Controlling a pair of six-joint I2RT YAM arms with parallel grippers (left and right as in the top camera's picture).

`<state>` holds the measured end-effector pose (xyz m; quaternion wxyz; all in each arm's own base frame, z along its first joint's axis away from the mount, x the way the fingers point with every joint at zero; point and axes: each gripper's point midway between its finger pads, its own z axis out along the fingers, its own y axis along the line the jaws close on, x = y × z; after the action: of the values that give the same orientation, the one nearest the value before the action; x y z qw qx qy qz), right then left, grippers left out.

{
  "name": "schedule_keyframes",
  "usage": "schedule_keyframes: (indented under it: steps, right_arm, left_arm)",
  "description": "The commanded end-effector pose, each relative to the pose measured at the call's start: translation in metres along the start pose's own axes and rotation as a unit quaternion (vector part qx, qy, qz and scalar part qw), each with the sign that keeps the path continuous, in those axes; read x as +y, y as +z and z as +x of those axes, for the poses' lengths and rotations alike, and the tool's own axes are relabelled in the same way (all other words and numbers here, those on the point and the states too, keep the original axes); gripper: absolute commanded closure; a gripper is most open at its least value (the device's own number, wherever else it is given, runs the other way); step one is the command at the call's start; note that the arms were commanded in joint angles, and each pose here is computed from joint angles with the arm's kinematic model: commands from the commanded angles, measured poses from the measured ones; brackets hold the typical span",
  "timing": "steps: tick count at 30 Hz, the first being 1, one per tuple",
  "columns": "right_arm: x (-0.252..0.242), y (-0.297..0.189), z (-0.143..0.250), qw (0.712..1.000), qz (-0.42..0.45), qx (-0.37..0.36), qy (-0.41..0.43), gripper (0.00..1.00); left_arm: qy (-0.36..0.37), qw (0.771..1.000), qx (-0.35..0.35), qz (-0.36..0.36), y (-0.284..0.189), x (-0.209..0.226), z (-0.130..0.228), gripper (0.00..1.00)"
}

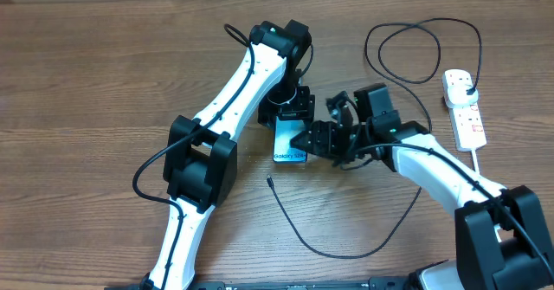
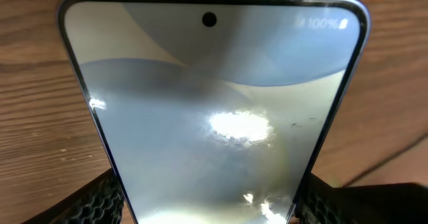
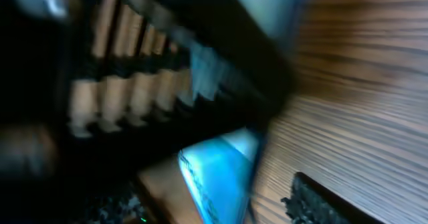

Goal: Plug charger to phone and switch on socket

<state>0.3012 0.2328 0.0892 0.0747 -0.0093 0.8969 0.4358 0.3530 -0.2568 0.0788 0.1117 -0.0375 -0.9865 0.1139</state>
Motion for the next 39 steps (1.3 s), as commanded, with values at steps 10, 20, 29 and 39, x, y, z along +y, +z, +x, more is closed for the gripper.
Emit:
schedule_keyframes:
  steps: [10, 20, 29, 39]
  right_arm:
    - [0.002, 0.004, -0.005, 0.998, 0.013, -0.021, 0.059, 0.41]
    - [0.001, 0.008, -0.007, 0.999, 0.009, -0.021, 0.043, 0.56]
    - [0.003, 0.008, -0.010, 0.999, 0.005, -0.026, 0.035, 0.71]
    - [0.003, 0.008, -0.011, 0.999, 0.006, -0.028, 0.035, 0.88]
  left_arm:
    - [0.039, 0.998, 0.007, 0.053, -0.011, -0.020, 0.005, 0.27]
    - [0.069, 0.991, 0.027, 0.111, -0.016, -0.036, 0.013, 0.27]
    - [0.092, 0.987, 0.033, 0.128, -0.017, -0.041, 0.017, 0.27]
    - [0.093, 0.987, 0.031, 0.127, -0.017, -0.041, 0.016, 0.18]
